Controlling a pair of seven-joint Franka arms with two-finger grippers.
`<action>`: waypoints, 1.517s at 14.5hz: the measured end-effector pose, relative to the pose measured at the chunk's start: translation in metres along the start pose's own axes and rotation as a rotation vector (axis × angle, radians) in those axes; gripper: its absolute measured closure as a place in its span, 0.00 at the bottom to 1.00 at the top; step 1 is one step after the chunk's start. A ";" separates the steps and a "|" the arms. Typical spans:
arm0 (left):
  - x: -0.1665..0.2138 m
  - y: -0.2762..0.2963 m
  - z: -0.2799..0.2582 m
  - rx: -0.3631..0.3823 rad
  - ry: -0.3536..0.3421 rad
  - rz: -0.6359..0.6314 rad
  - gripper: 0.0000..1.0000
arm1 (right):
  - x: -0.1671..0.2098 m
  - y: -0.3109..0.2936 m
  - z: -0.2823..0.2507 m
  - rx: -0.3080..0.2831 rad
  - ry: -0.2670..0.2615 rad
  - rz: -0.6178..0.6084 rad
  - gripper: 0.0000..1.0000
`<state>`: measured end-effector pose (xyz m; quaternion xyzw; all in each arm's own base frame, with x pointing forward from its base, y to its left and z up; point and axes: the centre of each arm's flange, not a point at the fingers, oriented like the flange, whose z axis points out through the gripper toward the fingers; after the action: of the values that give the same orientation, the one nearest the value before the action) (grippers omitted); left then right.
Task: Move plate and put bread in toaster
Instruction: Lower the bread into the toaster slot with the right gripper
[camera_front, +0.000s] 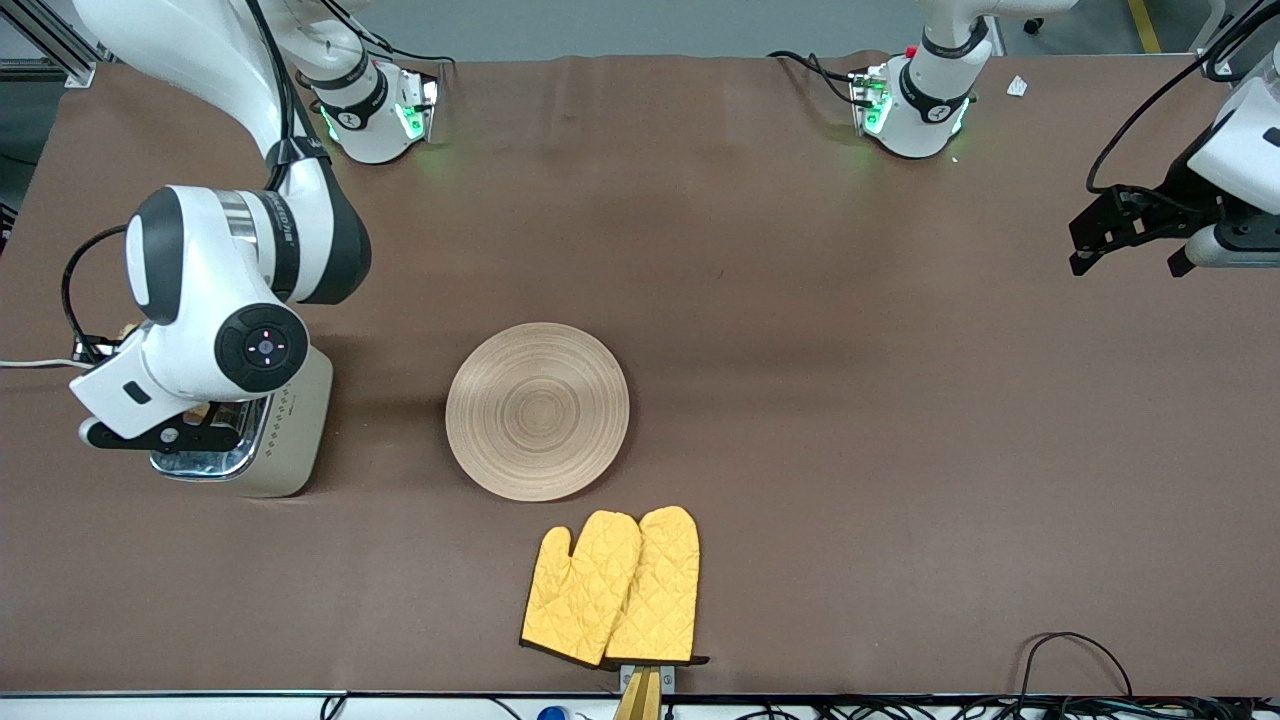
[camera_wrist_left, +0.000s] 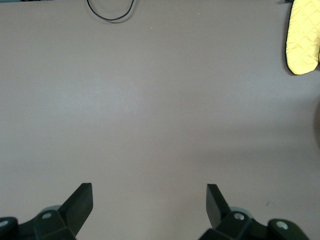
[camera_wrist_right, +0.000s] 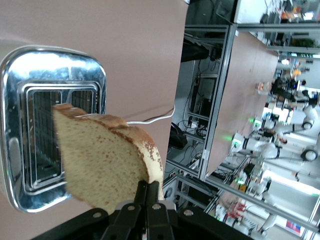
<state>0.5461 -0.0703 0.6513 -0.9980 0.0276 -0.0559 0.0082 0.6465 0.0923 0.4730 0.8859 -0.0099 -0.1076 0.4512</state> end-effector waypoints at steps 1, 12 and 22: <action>0.000 0.000 0.000 0.000 0.000 0.000 0.00 | 0.002 -0.006 0.004 -0.005 -0.007 0.029 0.98; 0.000 0.000 0.000 0.000 0.000 0.001 0.00 | 0.016 -0.038 0.029 -0.036 -0.052 0.186 0.98; 0.000 0.002 0.000 0.000 0.000 0.004 0.00 | 0.011 -0.051 0.043 -0.068 -0.104 0.167 0.98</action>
<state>0.5459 -0.0723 0.6513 -0.9980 0.0294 -0.0559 0.0081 0.6446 0.0870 0.4058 0.8593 -0.1035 -0.1158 0.4873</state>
